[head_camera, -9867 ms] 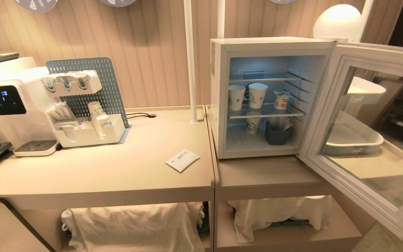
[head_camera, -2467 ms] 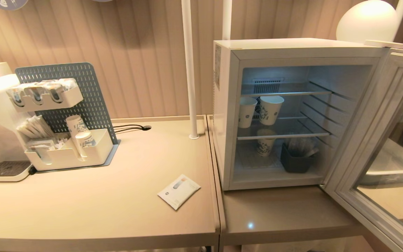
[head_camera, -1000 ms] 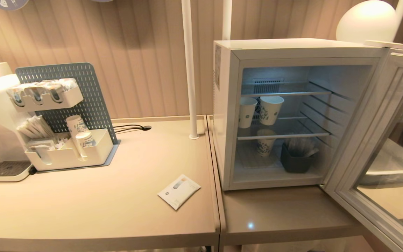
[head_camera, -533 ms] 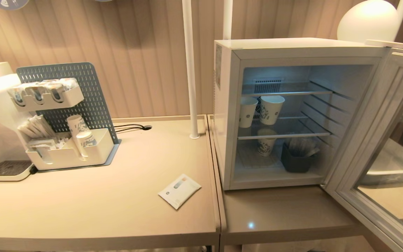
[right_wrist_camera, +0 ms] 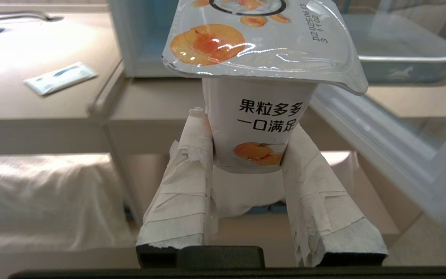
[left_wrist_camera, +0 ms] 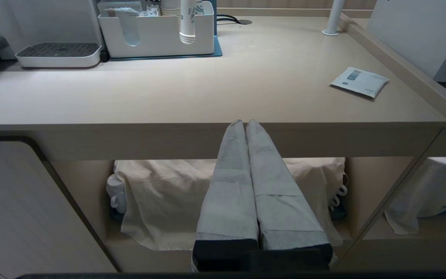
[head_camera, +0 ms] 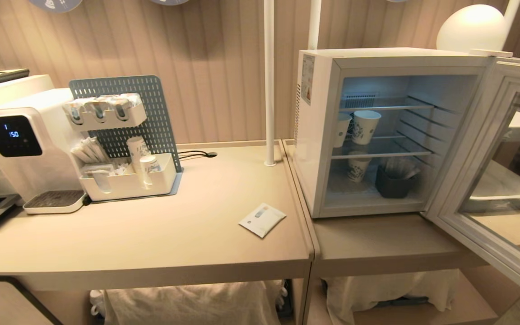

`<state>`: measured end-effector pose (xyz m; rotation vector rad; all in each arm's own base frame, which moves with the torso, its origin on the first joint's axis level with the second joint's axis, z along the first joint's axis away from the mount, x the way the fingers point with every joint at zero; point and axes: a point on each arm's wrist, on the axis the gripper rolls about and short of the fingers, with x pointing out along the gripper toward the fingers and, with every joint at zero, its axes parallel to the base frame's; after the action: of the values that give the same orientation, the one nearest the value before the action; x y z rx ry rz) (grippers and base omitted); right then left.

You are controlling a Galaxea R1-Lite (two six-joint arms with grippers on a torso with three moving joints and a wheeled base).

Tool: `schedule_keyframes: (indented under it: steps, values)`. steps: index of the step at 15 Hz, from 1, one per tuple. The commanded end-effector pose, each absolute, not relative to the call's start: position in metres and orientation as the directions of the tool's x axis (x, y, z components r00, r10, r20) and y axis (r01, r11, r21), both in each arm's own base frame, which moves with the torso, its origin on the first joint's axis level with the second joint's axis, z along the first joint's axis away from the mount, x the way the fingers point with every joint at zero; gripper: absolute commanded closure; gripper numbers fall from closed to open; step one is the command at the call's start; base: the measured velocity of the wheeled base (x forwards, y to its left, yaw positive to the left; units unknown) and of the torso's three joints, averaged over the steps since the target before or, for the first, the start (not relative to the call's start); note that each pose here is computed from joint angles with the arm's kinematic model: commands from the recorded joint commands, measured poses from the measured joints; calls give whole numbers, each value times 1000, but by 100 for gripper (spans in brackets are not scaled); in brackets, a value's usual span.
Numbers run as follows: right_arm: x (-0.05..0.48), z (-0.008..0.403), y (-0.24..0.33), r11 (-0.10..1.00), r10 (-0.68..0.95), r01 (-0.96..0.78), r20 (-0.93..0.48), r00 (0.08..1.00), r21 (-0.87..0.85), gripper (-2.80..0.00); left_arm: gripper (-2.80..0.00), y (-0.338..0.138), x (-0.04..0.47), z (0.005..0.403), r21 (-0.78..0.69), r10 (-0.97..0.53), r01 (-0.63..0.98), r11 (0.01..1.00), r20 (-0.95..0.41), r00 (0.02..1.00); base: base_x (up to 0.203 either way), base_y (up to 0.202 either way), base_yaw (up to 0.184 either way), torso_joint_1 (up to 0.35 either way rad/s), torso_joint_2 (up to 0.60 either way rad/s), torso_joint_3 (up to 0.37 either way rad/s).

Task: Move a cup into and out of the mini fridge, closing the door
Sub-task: Place the yoghurt on the table

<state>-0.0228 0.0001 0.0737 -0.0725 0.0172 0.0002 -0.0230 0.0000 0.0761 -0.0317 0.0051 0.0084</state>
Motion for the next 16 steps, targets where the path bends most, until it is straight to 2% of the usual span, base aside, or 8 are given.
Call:
schedule_keyframes:
  steps: [1,6,16]
  values:
    - [-23,73,0,997,0,-1,-20,1000,-73,0,0,0,-23,76,-32,8,-8,999,-5,1000,-157,188,9,-5,2,0]
    - [-23,73,0,997,0,-2,-18,1000,-73,0,0,0,-21,77,-29,8,-9,1000,-44,999,-15,122,8,4,2,3]
    - [-23,73,0,997,0,-1,-19,1000,-73,0,0,0,-23,76,-31,8,-8,999,-12,1000,0,193,-1,3,1,4]
